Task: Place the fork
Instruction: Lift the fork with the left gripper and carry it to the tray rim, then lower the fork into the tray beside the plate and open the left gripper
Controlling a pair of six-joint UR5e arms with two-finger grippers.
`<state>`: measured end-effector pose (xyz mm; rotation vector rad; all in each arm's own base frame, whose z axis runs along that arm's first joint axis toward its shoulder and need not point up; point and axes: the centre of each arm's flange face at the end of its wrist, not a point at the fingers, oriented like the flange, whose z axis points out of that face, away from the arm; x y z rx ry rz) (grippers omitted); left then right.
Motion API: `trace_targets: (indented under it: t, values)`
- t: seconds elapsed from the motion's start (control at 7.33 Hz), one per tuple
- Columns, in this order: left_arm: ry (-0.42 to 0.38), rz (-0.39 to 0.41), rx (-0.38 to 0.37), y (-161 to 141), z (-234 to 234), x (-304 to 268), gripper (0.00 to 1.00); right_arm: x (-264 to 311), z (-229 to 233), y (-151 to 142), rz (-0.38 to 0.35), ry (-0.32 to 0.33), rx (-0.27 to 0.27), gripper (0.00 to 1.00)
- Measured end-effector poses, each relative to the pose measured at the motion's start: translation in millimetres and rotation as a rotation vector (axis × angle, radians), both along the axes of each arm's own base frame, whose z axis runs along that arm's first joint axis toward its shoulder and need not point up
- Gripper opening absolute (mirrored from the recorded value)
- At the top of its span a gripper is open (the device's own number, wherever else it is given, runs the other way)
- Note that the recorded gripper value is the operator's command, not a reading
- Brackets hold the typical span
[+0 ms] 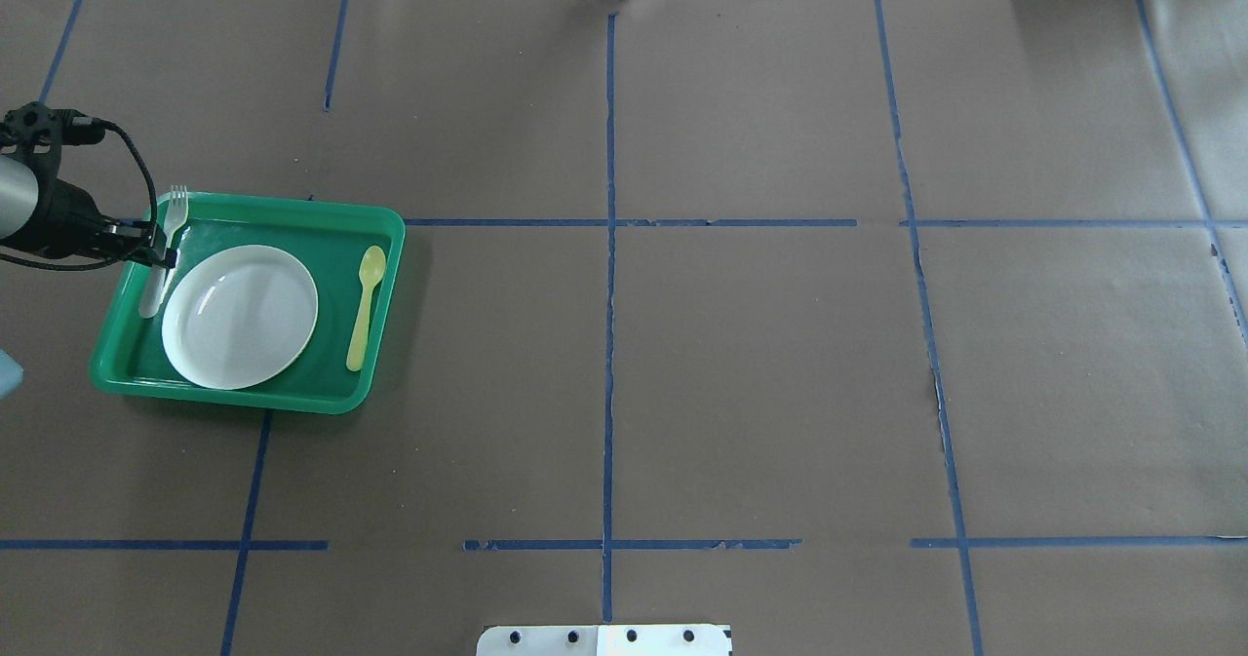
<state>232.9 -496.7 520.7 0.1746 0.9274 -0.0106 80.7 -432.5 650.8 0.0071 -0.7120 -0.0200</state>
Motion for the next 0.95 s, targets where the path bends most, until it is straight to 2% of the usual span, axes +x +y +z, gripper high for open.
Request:
trace_targets:
  t: [0.41,0.68,0.82,0.95]
  values:
    - [-0.038,0.015,-0.037,-3.3,38.5,-1.1,0.0,0.0,0.0,0.0,0.0,0.0,0.0,1.0]
    - [-0.042,0.02,-0.05,-3.1,45.0,1.6,0.0,0.0,0.0,0.0,0.0,0.0,0.0,1.0]
    - [-0.043,0.028,-0.051,-2.1,45.5,5.3,0.29,0.0,0.0,0.0,0.0,0.0,0.0,1.0]
    - [-0.043,0.038,-0.051,-0.2,45.4,10.1,0.79,0.0,0.0,0.0,0.0,0.0,0.0,1.0]
